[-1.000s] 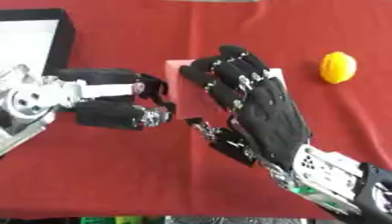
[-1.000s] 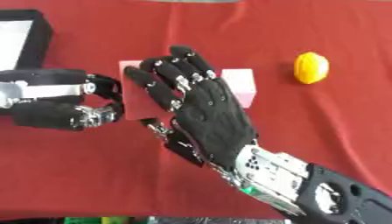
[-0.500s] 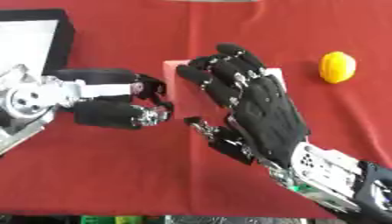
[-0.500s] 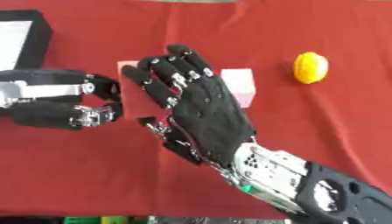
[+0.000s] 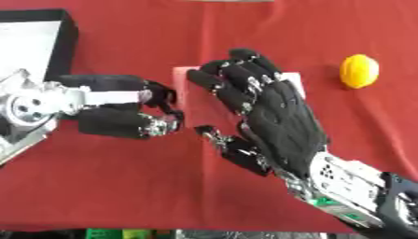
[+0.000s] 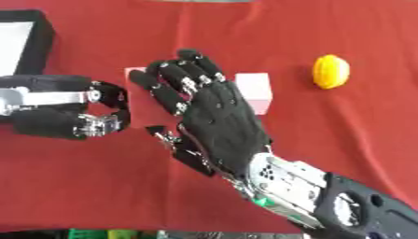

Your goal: Pick up the objects with one hand, pass them to the other hand, and then place them into the box on the other side of the table.

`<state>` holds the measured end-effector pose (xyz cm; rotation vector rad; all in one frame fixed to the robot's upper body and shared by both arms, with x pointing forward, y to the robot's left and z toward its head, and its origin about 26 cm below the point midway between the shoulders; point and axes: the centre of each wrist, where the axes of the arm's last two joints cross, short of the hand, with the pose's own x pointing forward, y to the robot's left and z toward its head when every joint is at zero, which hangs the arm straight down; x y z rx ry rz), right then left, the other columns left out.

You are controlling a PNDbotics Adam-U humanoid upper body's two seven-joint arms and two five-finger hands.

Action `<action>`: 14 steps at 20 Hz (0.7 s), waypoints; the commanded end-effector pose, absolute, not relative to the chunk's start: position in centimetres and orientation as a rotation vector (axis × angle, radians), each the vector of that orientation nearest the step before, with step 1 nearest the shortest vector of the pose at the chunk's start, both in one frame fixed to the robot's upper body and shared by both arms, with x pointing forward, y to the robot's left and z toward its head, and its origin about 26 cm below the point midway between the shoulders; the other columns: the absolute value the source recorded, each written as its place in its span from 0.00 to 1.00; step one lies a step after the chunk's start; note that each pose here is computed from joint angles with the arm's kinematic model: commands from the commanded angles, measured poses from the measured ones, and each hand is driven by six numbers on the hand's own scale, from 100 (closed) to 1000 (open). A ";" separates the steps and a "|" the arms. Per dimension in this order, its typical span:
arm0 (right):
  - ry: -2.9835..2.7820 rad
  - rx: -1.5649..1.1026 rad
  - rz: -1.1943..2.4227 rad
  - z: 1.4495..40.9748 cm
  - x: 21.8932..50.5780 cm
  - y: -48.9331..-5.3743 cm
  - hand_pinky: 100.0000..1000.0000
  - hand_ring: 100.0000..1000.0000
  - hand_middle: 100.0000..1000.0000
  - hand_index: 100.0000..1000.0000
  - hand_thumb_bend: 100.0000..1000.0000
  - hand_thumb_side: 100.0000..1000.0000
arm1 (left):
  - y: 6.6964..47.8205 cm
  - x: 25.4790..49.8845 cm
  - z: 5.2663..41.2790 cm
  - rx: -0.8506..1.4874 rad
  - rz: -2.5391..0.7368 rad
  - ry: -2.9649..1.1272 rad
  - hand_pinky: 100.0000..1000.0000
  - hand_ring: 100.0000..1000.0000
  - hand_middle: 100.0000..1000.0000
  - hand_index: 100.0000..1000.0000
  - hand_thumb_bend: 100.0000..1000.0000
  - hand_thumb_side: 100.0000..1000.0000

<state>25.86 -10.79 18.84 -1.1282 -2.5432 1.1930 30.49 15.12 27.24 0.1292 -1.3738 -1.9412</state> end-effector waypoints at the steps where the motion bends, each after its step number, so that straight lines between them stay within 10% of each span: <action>1: -2.508 -1.140 1.197 18.8 26.4 -10.8 0.77 0.55 0.46 0.66 0.13 0.00 | 13.4 28.6 27.9 -0.054 -2.042 -1.445 0.94 0.90 0.87 0.98 0.72 1.00; 14: -2.509 -1.126 1.231 18.7 26.3 -10.7 0.78 0.55 0.46 0.66 0.08 0.00 | 13.5 28.6 28.0 -0.113 -2.036 -1.447 0.95 0.90 0.87 0.98 0.76 1.00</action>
